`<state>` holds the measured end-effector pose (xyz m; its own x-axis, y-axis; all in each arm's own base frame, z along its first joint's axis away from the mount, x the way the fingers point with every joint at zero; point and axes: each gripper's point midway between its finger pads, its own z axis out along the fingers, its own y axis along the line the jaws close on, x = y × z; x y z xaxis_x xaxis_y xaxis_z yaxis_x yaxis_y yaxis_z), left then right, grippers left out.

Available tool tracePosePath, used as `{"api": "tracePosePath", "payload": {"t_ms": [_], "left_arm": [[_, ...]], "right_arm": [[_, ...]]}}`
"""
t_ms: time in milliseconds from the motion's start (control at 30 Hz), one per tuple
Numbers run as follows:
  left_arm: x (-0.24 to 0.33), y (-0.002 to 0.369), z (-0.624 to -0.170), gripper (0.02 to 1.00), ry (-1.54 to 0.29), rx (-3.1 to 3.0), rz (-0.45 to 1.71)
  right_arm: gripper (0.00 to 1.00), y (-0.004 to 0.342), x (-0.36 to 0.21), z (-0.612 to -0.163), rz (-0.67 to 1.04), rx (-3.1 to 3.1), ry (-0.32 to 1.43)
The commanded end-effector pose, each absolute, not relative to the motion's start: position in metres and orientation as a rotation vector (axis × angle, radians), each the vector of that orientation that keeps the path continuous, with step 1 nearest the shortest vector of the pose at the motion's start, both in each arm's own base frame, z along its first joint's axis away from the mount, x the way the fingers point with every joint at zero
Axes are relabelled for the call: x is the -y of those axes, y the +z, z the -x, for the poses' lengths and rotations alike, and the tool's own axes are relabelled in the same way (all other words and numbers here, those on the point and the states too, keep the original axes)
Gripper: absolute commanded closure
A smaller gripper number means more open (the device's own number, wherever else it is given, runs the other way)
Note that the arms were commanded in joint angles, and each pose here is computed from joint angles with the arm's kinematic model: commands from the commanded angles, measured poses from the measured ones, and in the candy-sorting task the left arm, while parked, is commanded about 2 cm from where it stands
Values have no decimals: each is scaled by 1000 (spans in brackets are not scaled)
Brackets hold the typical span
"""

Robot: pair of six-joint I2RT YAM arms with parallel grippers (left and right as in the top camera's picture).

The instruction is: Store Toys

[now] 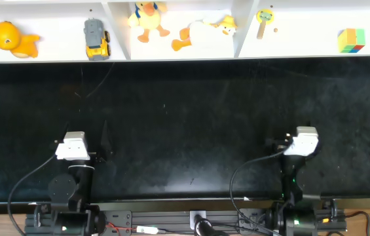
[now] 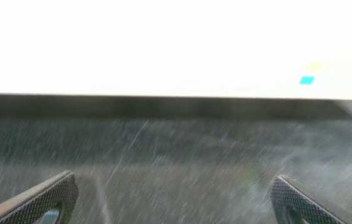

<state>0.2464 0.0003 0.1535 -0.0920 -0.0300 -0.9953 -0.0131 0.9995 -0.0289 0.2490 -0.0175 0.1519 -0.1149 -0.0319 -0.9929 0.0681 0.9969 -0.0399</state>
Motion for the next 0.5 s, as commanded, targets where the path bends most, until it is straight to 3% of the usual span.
{"api": "tracePosePath", "payload": {"t_ms": [33,500], "left_arm": [[1,155,-246,20,-37,-1655,45],[1,155,-246,20,-37,-1655,45]], "right_arm": [[5,173,17,-246,-16,-1579,-95],[5,173,17,-246,-17,-1580,-94]]}}
